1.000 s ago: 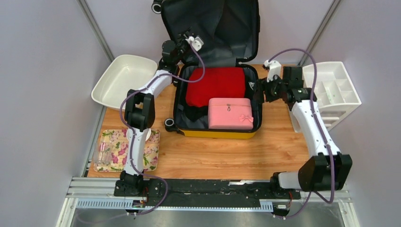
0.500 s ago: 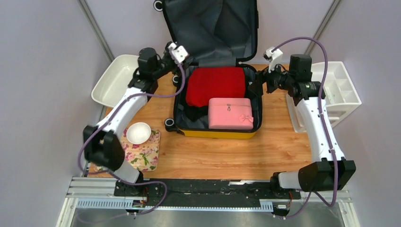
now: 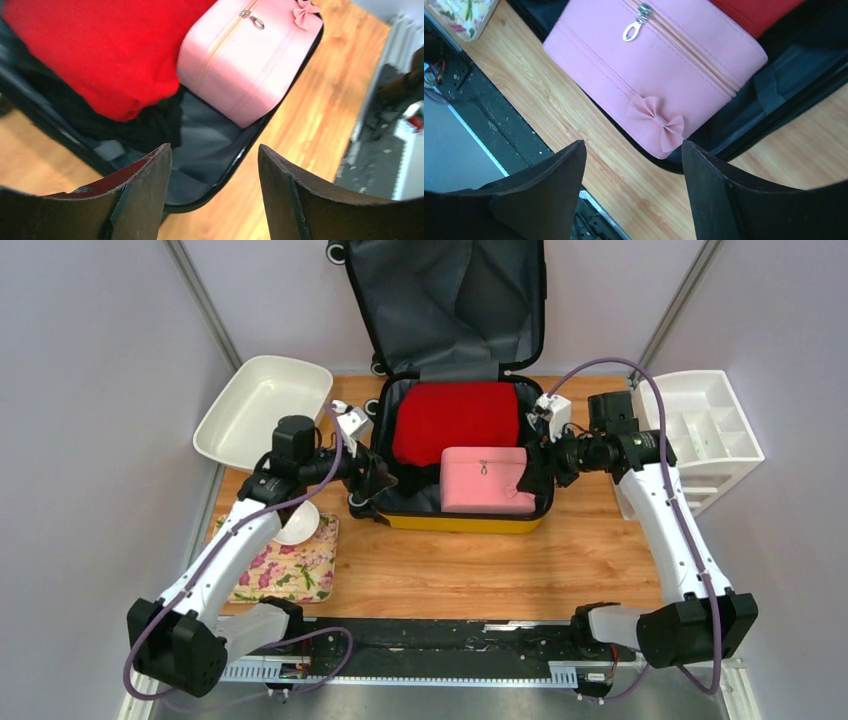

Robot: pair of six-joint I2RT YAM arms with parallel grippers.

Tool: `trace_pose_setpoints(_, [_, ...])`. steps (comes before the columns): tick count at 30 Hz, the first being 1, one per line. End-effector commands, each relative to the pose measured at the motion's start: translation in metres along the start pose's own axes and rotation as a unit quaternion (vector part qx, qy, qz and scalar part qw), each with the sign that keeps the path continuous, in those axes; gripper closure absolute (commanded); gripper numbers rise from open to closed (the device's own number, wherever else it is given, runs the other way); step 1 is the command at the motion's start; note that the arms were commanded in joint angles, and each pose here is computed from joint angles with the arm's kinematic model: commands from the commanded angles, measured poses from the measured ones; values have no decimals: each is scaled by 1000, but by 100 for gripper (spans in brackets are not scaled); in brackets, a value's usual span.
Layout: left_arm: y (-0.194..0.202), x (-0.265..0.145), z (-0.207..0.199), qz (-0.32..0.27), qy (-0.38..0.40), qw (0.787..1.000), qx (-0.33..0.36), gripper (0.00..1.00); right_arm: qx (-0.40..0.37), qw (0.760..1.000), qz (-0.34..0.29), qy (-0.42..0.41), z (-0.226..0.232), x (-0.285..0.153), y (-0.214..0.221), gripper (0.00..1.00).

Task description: Open, take out, and arrange the luggage

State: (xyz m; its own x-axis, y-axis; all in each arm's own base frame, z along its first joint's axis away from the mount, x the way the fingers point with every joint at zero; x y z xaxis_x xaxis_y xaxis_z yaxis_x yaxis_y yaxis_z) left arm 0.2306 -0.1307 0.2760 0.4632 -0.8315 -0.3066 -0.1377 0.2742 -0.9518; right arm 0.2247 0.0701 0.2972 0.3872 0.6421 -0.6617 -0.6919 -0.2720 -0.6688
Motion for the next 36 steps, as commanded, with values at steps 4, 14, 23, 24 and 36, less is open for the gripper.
trace_pose_setpoints(4, [-6, 40, -6, 33, 56, 982, -175, 30, 162, 986, -8, 35, -27, -6, -10, 27])
trace_pose_setpoints(14, [-3, 101, -1, 57, 19, 939, -338, 16, 304, 952, 22, -29, -57, 24, -18, 23])
trace_pose_setpoints(23, [12, 139, -20, 84, 8, 931, -354, 15, 352, 934, 52, -32, -75, 57, -12, 21])
trace_pose_setpoints(24, [11, 142, -20, 82, 5, 933, -352, 14, 352, 934, 54, -32, -75, 60, -12, 21])
trace_pose_setpoints(36, [3, 163, -26, 47, 56, 949, -305, 19, 318, 941, 67, -95, -54, 80, -16, 34])
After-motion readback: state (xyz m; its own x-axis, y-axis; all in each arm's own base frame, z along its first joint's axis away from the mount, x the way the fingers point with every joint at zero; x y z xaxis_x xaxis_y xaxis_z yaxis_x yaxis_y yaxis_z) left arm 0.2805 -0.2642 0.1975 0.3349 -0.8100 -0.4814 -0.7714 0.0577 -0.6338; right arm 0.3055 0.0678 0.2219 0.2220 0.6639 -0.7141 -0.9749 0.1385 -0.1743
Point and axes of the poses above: each gripper's point midway between its finger pads, its own x axis out along the fingers, its own z axis along the line the jaws close on, y = z × x, the point moved 9 cm from there along -x, back along the fingers, and after that the axes turned 8 degrees about x, right-handed, at the moved point
